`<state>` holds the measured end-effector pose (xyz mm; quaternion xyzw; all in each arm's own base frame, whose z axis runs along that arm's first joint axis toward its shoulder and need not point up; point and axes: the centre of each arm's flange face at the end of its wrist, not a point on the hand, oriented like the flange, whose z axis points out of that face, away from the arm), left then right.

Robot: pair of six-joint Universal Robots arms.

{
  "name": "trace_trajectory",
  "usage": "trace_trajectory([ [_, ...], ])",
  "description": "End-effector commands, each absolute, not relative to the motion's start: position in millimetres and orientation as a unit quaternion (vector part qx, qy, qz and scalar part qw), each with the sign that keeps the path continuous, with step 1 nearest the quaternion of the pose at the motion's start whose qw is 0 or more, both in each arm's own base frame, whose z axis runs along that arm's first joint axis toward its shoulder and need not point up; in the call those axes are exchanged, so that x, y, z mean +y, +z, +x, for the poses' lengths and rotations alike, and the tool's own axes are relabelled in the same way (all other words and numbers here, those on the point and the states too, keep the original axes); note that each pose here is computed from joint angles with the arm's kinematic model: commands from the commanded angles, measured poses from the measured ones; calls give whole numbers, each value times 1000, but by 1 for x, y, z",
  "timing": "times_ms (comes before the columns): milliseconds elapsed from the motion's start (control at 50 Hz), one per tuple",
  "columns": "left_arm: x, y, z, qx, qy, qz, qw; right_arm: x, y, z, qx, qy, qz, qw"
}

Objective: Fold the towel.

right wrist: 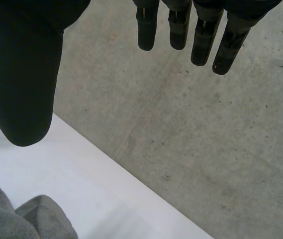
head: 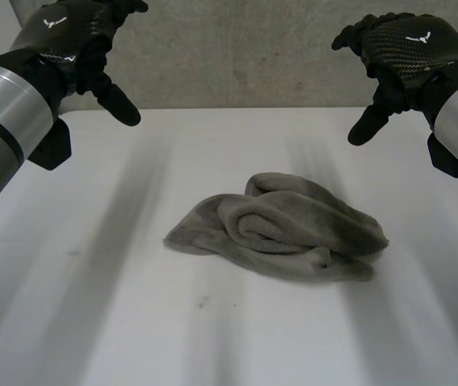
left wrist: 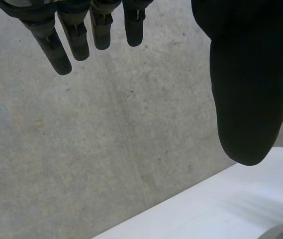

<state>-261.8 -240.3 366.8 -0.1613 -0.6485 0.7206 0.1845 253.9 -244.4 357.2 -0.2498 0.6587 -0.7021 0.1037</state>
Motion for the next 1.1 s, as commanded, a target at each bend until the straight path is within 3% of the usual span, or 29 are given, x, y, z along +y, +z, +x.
trace_trajectory([
  [20,-247,353,-267,-663,707,-166,183,-265,317,259,709,-638,-293,67],
  [180,-257,330,-273,-686,684,-175,178,-283,258,272,765,-556,-316,72],
  [380,-274,289,-284,-722,644,-183,174,-313,160,279,826,-464,-309,76],
  [480,-280,281,-287,-716,650,-181,178,-319,143,281,823,-471,-310,74],
  [560,-282,273,-291,-715,651,-183,180,-322,151,281,815,-489,-303,75],
  [660,-285,248,-309,-704,651,-201,199,-312,230,278,749,-593,-282,88],
  [720,-287,240,-314,-703,647,-210,208,-298,255,279,724,-619,-287,96],
  [920,-287,192,-348,-700,602,-272,273,-243,293,278,686,-626,-354,109],
  [1100,-282,163,-364,-714,574,-289,278,-216,314,279,646,-649,-391,89],
])
